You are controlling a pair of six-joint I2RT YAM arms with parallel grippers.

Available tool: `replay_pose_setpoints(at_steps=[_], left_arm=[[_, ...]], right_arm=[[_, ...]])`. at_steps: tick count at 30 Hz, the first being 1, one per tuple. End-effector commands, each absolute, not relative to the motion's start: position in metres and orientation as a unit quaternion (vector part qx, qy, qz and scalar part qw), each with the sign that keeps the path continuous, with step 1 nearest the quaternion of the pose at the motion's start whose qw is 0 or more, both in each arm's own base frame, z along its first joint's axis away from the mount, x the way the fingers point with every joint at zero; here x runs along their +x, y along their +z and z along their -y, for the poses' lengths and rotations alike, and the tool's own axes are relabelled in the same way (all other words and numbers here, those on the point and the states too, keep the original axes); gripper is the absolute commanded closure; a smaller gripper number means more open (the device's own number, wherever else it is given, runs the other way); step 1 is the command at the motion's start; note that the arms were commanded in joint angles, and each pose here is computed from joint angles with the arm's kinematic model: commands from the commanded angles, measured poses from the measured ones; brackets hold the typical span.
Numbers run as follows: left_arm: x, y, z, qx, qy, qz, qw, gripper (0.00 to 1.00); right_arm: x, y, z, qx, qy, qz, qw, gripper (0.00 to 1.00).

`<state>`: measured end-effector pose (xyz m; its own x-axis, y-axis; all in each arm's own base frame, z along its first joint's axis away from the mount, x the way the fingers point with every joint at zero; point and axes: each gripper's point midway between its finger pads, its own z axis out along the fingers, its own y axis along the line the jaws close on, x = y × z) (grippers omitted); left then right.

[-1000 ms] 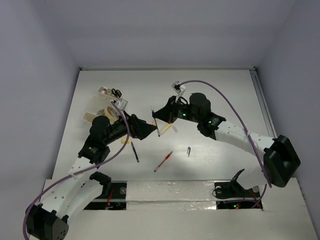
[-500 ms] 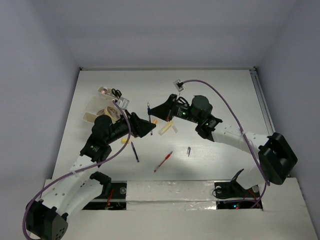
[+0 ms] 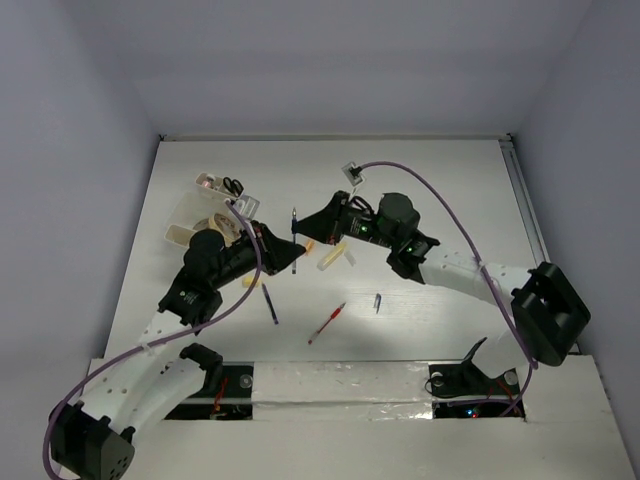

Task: Sort the stationery into containers
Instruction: Close the pen cap on the pen.

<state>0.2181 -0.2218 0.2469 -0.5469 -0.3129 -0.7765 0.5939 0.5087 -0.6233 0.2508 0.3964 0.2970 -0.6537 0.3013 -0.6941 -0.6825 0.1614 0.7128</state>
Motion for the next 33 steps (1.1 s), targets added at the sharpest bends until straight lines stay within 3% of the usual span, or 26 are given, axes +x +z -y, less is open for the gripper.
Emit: replay_pose_setpoints(at_steps=[1,3,6,11,13,17,28,33], left_arm=[[0.224,0.282,0.208,0.114,-0.441,-0.720,0.524,1.00],[0.228,0.290,0.196,0.109,-0.408,-0.724,0.546,1.00],[0.227,0.297,0.189,0.123,-0.380,-0.729,0.556,1.00],[0.229,0.298,0.184,0.140,-0.355,-0.730,0.567,1.00],[0.232,0.286,0.180,0.138,-0.341,-0.735,0.569,1.00],[0.232,0.278,0.172,0.124,-0.327,-0.742,0.571,1.00],[0.227,0.280,0.167,0.122,-0.325,-0.738,0.579,1.00],[0.226,0.281,0.166,0.122,-0.324,-0.736,0.582,1.00]], right_arm=[[0.248,0.310,-0.390,-0.151,0.615,-0.655,0.412,0.73],[0.252,0.306,-0.382,-0.148,0.586,-0.675,0.423,0.52],[0.254,0.296,-0.360,-0.142,0.529,-0.706,0.449,0.38],[0.255,0.244,-0.300,-0.113,0.378,-0.800,0.453,0.39],[0.250,0.196,-0.262,-0.089,0.272,-0.866,0.409,0.40],[0.224,0.134,-0.210,-0.042,0.162,-0.926,0.338,0.35],[0.217,0.073,-0.189,-0.006,0.067,-0.962,0.266,0.35],[0.223,0.054,-0.199,-0.010,0.055,-0.968,0.244,0.48]])
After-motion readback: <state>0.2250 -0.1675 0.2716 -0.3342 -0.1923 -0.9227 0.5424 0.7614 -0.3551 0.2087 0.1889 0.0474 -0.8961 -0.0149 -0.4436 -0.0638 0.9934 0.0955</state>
